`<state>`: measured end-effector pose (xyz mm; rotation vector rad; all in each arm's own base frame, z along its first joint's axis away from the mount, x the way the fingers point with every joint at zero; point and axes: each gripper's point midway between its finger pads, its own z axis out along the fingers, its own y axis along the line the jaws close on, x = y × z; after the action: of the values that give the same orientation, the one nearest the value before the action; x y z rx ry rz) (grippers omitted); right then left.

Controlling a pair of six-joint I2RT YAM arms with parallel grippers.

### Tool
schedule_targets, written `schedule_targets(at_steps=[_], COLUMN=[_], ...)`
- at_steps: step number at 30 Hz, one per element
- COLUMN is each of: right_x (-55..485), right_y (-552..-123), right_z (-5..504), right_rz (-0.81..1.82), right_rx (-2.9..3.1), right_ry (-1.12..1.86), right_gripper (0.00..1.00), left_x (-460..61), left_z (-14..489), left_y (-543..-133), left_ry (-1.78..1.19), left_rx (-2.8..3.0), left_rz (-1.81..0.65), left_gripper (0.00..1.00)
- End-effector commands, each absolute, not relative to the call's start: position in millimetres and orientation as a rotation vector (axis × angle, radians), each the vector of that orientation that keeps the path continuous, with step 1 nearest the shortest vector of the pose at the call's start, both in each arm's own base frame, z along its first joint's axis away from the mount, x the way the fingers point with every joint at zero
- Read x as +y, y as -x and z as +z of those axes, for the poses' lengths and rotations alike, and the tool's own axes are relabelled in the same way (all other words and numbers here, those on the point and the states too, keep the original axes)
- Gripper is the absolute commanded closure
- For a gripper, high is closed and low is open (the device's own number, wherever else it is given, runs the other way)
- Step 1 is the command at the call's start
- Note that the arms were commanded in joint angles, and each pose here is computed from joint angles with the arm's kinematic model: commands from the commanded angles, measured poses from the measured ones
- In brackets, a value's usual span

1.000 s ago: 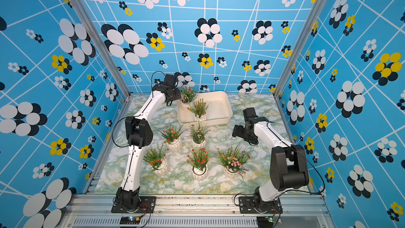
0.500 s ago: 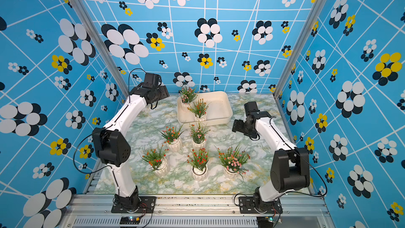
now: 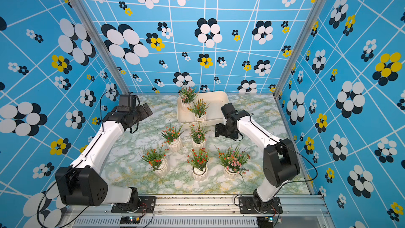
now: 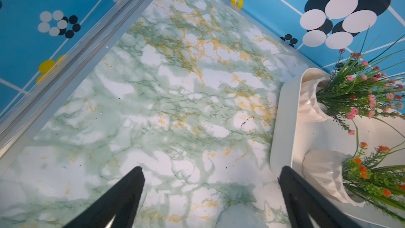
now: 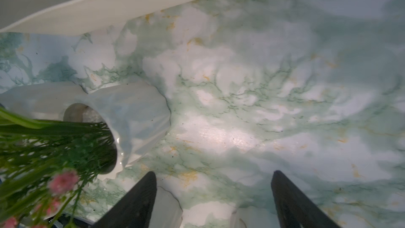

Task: Put the potted gypsophila into the storage box
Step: Pick up the baby's breath potted plant from the center of the board.

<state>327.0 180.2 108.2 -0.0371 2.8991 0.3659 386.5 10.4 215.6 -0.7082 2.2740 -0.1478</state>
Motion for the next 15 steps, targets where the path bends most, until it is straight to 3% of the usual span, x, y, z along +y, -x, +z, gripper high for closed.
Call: schedule_targets(at_steps=[1, 15], right_x=[202, 247], right_y=[-334, -338], right_z=[111, 93], right_rz=[0.391, 0.407], right_rx=[2.879, 2.898], right_ry=[0.024, 0.072], right_gripper=[0.17, 0.25], left_x=[15, 21], left_z=[210, 189], left_y=[-366, -340], left_ry=[0.765, 0.787], left_rx=[2.277, 2.342], left_rz=[-0.198, -0.241], left_gripper=[0.01, 0.00])
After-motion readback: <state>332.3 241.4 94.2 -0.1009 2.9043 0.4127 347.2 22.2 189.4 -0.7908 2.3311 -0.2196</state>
